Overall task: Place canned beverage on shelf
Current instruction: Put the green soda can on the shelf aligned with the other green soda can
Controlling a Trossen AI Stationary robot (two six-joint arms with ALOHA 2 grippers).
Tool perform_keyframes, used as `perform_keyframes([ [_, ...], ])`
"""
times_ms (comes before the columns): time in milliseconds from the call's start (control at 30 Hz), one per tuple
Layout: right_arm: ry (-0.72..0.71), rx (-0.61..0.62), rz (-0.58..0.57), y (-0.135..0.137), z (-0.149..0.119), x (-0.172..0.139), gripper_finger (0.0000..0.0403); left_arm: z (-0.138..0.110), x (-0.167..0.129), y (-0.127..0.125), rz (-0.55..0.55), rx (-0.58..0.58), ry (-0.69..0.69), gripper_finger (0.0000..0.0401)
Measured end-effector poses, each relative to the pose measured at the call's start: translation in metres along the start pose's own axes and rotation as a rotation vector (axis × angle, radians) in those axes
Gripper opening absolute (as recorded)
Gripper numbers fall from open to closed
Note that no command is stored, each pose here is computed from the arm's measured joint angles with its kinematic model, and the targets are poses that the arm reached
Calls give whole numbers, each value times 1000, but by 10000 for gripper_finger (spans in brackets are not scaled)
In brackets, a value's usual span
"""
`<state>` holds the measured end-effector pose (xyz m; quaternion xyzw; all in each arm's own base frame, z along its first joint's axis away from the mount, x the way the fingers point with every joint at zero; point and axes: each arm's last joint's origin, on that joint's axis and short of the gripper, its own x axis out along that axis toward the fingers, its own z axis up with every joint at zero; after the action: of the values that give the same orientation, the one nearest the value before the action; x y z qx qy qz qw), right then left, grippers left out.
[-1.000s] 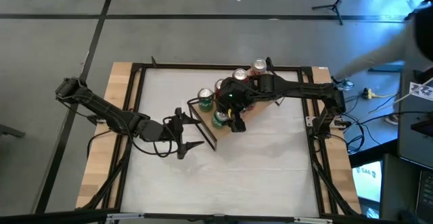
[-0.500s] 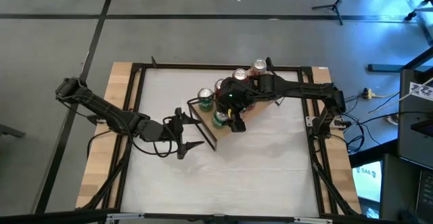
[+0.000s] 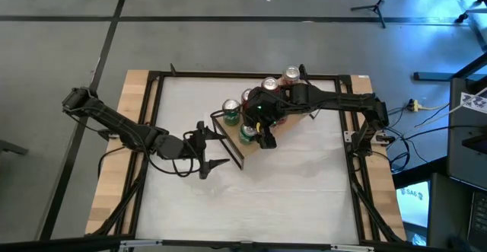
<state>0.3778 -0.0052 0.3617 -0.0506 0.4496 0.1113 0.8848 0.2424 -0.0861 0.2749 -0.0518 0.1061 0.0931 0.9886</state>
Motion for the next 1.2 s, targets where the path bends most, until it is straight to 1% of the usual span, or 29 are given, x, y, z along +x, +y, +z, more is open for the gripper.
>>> perform_keyframes([
  [300, 0, 0, 0, 0, 0, 0, 329, 0, 0, 0, 0, 0, 0, 370],
  [367, 0, 0, 1, 0, 0, 0, 334, 0, 0, 0, 0, 0, 0, 370],
  [433, -1, 6, 0, 0, 0, 0, 347, 0, 0, 0, 0, 0, 0, 370],
  [567, -3, 7, 0, 0, 0, 0, 388, 0, 0, 0, 0, 0, 0, 370],
  [633, -3, 7, -1, 0, 0, 0, 396, 0, 0, 0, 0, 0, 0, 370],
  [867, 7, 0, -51, -2, 0, 0, 373, 0, 0, 0, 0, 0, 0, 370],
  [1133, 6, 0, -52, -1, 0, -1, 370, 0, 0, 0, 0, 0, 0, 370],
  [1200, 9, 0, -51, -1, 1, -5, 370, 0, 0, 0, 0, 0, 0, 370],
])
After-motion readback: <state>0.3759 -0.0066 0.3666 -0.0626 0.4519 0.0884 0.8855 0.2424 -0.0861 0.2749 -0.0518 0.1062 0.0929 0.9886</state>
